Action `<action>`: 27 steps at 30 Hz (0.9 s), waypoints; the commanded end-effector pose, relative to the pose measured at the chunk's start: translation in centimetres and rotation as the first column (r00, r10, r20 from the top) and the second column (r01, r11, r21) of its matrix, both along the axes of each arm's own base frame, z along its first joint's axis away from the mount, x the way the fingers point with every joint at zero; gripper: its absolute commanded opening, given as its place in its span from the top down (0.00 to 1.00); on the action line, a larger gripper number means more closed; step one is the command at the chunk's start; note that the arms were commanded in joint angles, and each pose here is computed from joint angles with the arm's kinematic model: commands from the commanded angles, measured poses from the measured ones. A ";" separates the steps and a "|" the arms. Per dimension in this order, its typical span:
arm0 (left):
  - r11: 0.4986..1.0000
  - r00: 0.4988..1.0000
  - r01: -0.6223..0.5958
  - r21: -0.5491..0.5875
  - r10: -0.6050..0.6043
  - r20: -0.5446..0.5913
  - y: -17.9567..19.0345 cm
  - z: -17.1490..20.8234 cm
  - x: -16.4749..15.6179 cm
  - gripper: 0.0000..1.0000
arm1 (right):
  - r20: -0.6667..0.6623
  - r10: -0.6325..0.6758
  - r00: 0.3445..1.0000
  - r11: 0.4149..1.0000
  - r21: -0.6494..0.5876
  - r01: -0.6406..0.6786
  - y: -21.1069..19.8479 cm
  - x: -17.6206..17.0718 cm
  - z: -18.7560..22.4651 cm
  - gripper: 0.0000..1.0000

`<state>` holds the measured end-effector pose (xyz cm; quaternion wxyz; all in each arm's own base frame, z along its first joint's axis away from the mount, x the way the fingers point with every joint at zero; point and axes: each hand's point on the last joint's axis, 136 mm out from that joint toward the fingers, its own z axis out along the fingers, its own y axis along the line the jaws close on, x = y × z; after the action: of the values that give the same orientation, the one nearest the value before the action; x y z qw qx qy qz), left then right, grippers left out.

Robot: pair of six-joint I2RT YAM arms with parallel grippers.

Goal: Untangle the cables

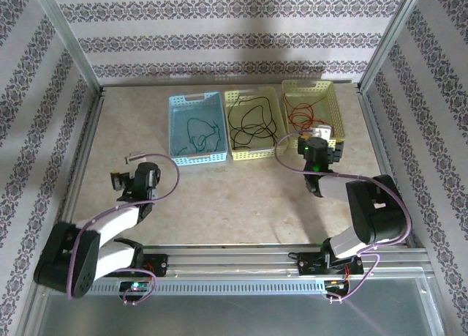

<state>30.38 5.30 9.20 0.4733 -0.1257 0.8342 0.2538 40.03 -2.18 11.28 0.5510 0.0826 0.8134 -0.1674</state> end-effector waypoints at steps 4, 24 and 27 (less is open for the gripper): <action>0.990 0.972 0.133 0.039 -0.138 0.189 -1.9 3.6 5.4 0.01 | 0.083 0.176 0.981 0.971 0.151 -0.187 1.0 -0.2 0.0 0.02; 0.917 0.884 0.381 -0.119 -0.324 0.337 -2.9 0.9 8.3 0.01 | 0.134 0.203 0.970 0.964 0.148 -0.222 1.3 -0.5 -0.4 0.02; 0.931 0.923 0.318 -0.180 -0.261 0.283 -1.9 0.1 8.1 0.01 | 0.135 0.204 0.970 0.963 0.150 -0.223 1.2 -0.5 -0.4 0.02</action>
<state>37.19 3.49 6.10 0.5435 -0.0636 0.8316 0.0945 39.48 -1.14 10.47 0.5928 0.0454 0.8027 -0.0481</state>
